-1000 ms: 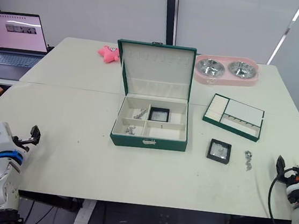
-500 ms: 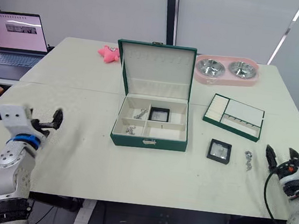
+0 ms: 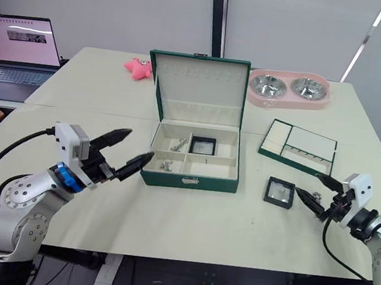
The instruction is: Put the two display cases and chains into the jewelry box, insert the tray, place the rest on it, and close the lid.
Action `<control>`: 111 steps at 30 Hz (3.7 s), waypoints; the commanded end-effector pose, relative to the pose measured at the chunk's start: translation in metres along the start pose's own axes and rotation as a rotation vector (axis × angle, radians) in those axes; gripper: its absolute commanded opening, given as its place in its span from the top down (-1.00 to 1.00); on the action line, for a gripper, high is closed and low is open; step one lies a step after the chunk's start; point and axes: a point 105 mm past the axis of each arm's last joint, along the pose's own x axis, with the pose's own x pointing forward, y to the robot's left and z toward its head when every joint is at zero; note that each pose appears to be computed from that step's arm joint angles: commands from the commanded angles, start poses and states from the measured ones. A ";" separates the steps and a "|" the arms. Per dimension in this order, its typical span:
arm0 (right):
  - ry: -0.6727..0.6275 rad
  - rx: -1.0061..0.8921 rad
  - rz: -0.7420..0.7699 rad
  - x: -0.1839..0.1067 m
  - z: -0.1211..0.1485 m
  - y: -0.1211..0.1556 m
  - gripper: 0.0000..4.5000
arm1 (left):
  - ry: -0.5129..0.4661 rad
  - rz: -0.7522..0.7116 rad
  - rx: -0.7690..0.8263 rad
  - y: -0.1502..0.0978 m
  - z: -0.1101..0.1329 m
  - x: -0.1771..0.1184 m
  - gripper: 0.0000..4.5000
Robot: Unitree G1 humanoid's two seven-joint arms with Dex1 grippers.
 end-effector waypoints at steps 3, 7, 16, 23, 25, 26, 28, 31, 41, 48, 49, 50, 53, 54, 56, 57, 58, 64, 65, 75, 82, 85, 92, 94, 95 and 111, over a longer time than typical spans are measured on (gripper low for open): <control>0.063 -0.081 0.153 0.010 0.009 0.014 -1.00 | -0.034 -0.142 0.058 -0.035 -0.004 -0.019 -0.98; 0.106 -0.104 0.227 0.018 0.002 0.020 -1.00 | -0.057 -0.102 0.024 -0.039 -0.009 -0.030 -0.98; 0.151 -0.151 0.285 0.031 -0.009 0.019 -1.00 | 0.009 -0.093 -0.016 -0.053 -0.024 -0.060 -0.98; 0.161 -0.260 0.316 0.036 -0.009 0.026 -1.00 | 0.013 -0.109 0.010 -0.059 -0.027 -0.065 -0.98; 0.141 -0.260 0.307 0.037 -0.005 0.027 -1.00 | 0.013 -0.102 0.010 -0.058 -0.028 -0.066 -0.98; 0.135 -0.266 0.304 0.038 -0.004 0.026 -1.00 | 0.010 -0.099 0.011 -0.057 -0.028 -0.065 -0.98; 0.130 -0.268 0.306 0.038 -0.002 0.027 -1.00 | 0.000 -0.097 0.010 -0.057 -0.027 -0.064 -0.98; 0.136 -0.254 0.316 0.038 -0.002 0.030 -1.00 | 0.002 -0.105 -0.001 -0.059 -0.029 -0.064 -0.98; 0.185 -0.233 0.316 0.035 -0.016 0.030 -1.00 | 0.004 -0.108 0.004 -0.059 -0.032 -0.064 -0.98; 0.206 -0.237 0.315 0.035 -0.022 0.029 -0.14 | 0.005 -0.110 0.005 -0.060 -0.032 -0.064 -1.00; 0.210 -0.240 0.314 0.035 -0.023 0.029 -0.05 | 0.005 -0.110 0.005 -0.060 -0.032 -0.064 -1.00; 0.213 -0.244 0.313 0.035 -0.024 0.029 0.05 | 0.004 -0.110 0.005 -0.060 -0.033 -0.064 -1.00; 0.213 -0.247 0.311 0.035 -0.024 0.028 0.37 | 0.005 -0.108 0.005 -0.059 -0.033 -0.063 -1.00; 0.214 -0.249 0.310 0.035 -0.024 0.028 0.45 | 0.006 -0.106 0.005 -0.059 -0.033 -0.064 -1.00; 0.215 -0.251 0.308 0.035 -0.024 0.027 0.66 | 0.006 -0.100 0.002 -0.058 -0.034 -0.064 -1.00; 0.215 -0.252 0.308 0.035 -0.024 0.027 0.78 | 0.007 -0.098 0.002 -0.057 -0.034 -0.064 -1.00; 0.216 -0.252 0.307 0.035 -0.025 0.027 0.87 | 0.007 -0.098 0.002 -0.057 -0.035 -0.064 -1.00; 0.202 -0.255 0.301 0.035 -0.020 0.025 0.99 | 0.004 -0.094 0.003 -0.056 -0.035 -0.061 -1.00; 0.194 -0.256 0.301 0.036 -0.017 0.024 0.99 | 0.002 -0.092 0.003 -0.056 -0.035 -0.061 -1.00; 0.081 -0.196 0.429 0.050 0.065 0.039 0.99 | -0.033 -0.019 -0.018 -0.045 -0.031 -0.053 -1.00; 0.029 -0.238 0.580 0.080 0.112 0.071 0.99 | -0.047 0.025 -0.028 -0.043 -0.028 -0.048 -1.00; 0.009 -0.247 0.640 0.095 0.125 0.083 0.99 | -0.050 0.046 -0.027 -0.042 -0.027 -0.049 -1.00; 0.010 -0.261 0.692 0.131 0.135 0.097 0.99 | -0.046 0.090 -0.030 -0.045 -0.025 -0.053 -1.00; 0.028 -0.279 0.695 0.141 0.133 0.101 0.99 | -0.048 0.099 -0.037 -0.046 -0.025 -0.054 -1.00; 0.031 -0.281 0.697 0.146 0.134 0.103 0.99 | -0.050 0.105 -0.039 -0.047 -0.024 -0.054 -1.00; 0.228 -0.246 0.715 0.178 0.113 0.116 0.99 | -0.051 0.102 -0.040 -0.051 -0.024 -0.048 -1.00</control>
